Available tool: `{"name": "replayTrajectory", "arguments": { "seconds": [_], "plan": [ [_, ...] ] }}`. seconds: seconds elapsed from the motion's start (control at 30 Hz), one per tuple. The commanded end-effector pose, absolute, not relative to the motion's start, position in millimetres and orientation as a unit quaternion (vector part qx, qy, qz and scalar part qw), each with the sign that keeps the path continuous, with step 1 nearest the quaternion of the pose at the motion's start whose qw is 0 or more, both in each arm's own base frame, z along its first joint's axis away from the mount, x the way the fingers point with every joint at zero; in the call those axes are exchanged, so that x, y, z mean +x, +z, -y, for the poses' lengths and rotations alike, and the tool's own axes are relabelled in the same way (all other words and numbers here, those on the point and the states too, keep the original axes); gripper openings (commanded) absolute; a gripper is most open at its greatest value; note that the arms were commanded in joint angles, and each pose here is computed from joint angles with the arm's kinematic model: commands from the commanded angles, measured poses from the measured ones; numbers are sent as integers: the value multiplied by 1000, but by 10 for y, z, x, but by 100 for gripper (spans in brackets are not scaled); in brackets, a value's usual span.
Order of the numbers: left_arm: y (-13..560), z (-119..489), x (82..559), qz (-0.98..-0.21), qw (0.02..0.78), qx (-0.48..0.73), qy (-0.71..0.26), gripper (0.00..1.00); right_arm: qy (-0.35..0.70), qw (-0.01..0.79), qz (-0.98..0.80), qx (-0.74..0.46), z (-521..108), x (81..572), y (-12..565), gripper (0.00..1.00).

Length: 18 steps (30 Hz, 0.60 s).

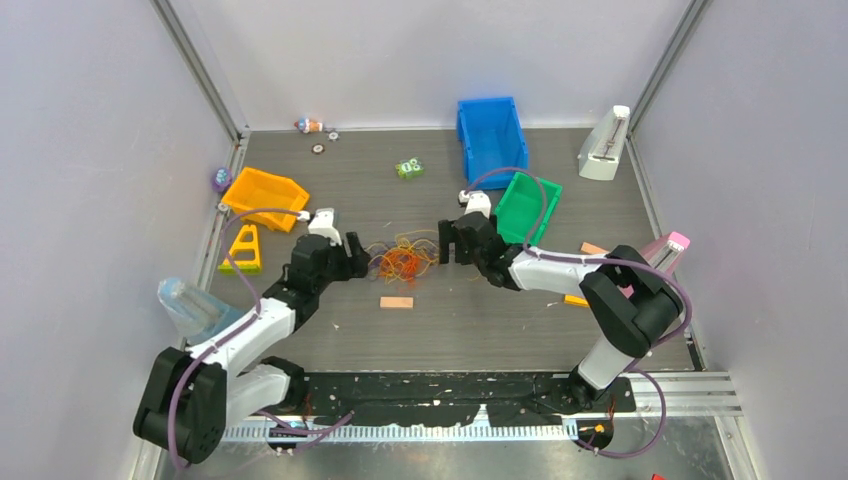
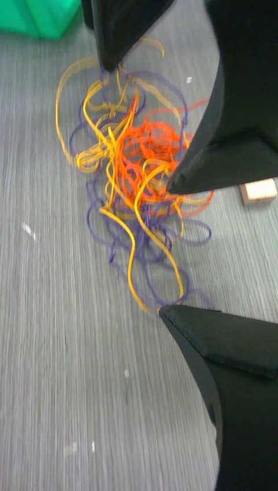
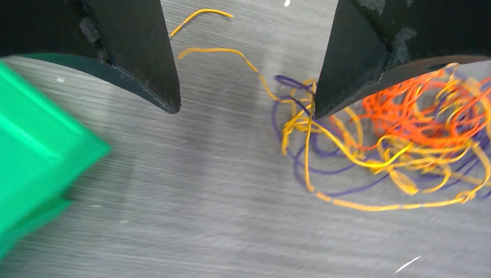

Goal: Untangle the cables
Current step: Untie the cable.

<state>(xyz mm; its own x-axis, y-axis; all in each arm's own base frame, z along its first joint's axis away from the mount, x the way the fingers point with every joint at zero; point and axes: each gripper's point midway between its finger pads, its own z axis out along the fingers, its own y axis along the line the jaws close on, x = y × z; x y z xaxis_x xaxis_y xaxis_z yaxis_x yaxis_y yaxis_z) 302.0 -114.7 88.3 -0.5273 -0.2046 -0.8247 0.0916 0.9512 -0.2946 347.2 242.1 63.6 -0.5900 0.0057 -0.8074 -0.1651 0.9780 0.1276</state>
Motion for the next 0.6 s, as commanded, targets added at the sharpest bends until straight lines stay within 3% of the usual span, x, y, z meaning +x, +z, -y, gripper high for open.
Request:
{"name": "replayTrajectory", "arguments": {
  "seconds": [0.0,0.13,0.33,0.57],
  "plan": [
    [1169,1587,3081,-827,511,67,-225,77,224,480,-839,-123,-2910,3405,1019,91],
    [1065,1766,3091,-846,476,102,-218,79,273,462,-828,-162,-3136,3316,1027,87],
    [690,1857,3121,-896,385,115,-190,74,289,413,-843,-185,-3335,3211,819,84],
    [418,1890,3140,-927,315,110,-171,63,187,359,-891,-206,-3427,3275,416,77]
  ]
}}
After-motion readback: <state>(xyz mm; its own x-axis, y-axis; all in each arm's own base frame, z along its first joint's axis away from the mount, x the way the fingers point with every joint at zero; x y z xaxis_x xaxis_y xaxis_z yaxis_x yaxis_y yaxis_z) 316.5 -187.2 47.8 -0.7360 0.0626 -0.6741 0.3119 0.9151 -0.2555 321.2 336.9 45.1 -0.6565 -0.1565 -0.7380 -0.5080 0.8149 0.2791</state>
